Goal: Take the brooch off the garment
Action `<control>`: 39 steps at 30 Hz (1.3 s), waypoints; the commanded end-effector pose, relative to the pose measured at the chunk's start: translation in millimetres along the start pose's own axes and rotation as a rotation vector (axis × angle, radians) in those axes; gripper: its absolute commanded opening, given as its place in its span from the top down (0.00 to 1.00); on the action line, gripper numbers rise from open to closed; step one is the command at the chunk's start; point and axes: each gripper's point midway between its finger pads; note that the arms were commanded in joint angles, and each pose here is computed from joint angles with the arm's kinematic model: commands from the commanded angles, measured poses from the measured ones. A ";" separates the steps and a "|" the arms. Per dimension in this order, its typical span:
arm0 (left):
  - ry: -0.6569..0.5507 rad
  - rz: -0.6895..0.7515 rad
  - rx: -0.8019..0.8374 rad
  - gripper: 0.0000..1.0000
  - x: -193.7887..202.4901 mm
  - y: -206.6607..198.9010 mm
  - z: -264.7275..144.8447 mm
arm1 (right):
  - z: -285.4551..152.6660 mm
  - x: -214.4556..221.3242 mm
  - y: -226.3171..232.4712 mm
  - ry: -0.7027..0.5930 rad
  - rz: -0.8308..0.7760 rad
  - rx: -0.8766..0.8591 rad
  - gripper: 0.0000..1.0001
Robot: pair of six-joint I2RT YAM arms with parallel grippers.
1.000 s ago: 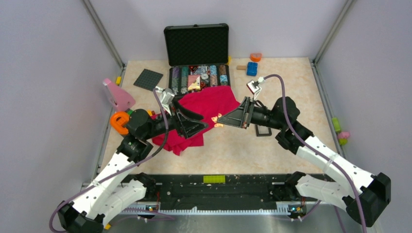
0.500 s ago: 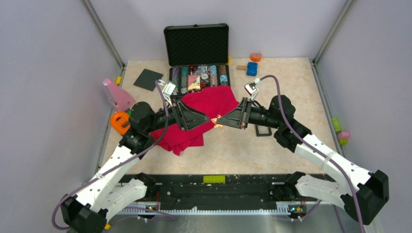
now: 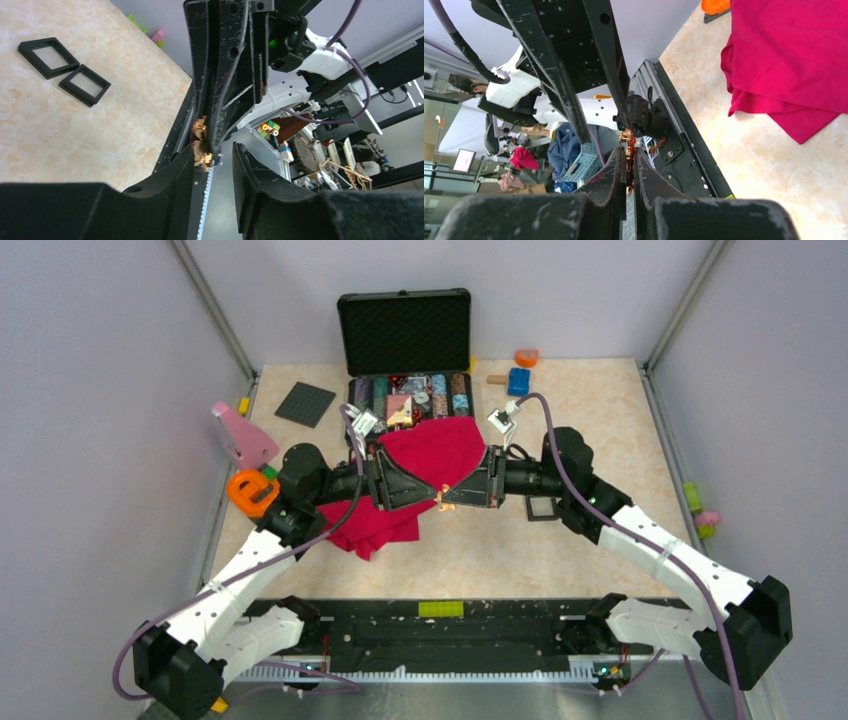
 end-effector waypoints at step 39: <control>-0.040 0.025 0.035 1.00 1.6 2.2 2.0 | 4.5 -14.7 20.4 -0.024 -0.079 -0.084 0.86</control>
Point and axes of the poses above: each gripper's point midway between its finger pads, its own z axis out along the fingers, its own y axis along the line the jaws close on, x = y × z, and after that the axes turned 4 degrees about -z, right-handed
